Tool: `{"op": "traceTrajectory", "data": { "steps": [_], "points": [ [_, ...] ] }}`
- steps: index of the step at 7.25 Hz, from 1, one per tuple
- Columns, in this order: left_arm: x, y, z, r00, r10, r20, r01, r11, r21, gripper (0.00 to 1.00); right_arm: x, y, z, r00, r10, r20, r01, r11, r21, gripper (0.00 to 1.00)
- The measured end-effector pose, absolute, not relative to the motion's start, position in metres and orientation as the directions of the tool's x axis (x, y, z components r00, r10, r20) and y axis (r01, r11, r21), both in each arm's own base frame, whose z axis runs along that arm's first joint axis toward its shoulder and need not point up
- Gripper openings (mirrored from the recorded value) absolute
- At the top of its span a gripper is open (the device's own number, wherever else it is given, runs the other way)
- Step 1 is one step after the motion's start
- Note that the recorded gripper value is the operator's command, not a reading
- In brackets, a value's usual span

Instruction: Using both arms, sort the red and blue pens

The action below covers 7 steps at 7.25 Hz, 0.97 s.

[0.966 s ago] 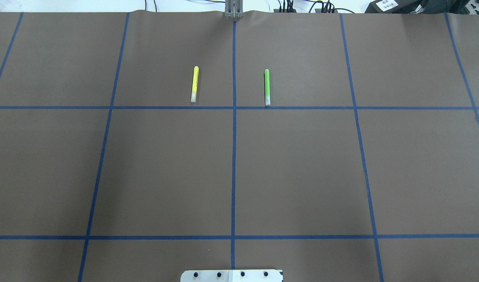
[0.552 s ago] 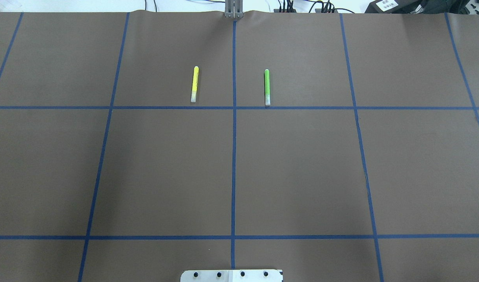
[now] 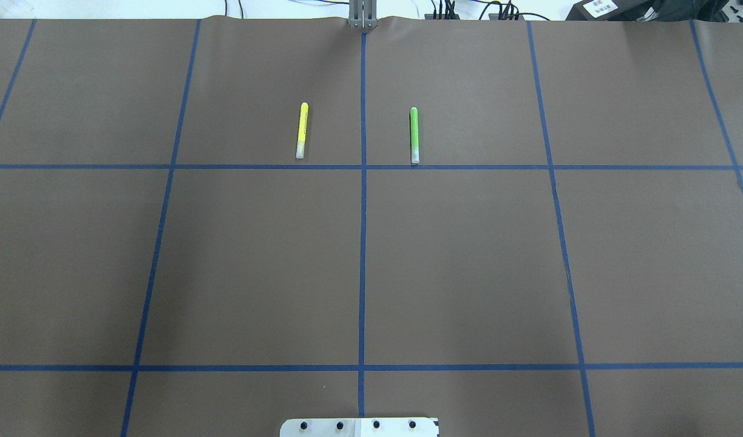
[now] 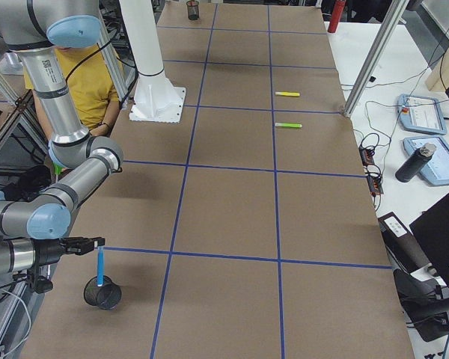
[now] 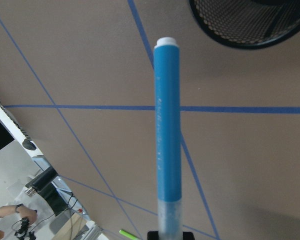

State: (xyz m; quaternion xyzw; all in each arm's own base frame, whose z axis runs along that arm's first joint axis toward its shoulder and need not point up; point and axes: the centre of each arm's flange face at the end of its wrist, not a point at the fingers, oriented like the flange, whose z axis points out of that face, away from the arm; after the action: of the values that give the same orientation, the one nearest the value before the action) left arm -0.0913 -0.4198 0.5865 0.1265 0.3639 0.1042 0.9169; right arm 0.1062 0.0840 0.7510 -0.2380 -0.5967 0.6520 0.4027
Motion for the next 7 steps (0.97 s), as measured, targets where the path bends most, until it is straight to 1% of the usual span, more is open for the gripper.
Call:
{"op": "traceTrajectory", "data": {
  "steps": [2,7],
  "points": [
    [-0.091,-0.420,0.585,0.714,0.291,-0.637,-0.099,0.943,0.319,1.00,0.107,0.092,0.757,-0.487,0.853,0.187,-0.295,0.040,-0.955,0.00],
    [-0.091,-0.421,0.584,0.714,0.295,-0.635,-0.100,0.940,0.325,1.00,0.096,0.093,0.789,-0.485,0.857,0.175,-0.290,0.032,-0.957,0.00]
  ]
}}
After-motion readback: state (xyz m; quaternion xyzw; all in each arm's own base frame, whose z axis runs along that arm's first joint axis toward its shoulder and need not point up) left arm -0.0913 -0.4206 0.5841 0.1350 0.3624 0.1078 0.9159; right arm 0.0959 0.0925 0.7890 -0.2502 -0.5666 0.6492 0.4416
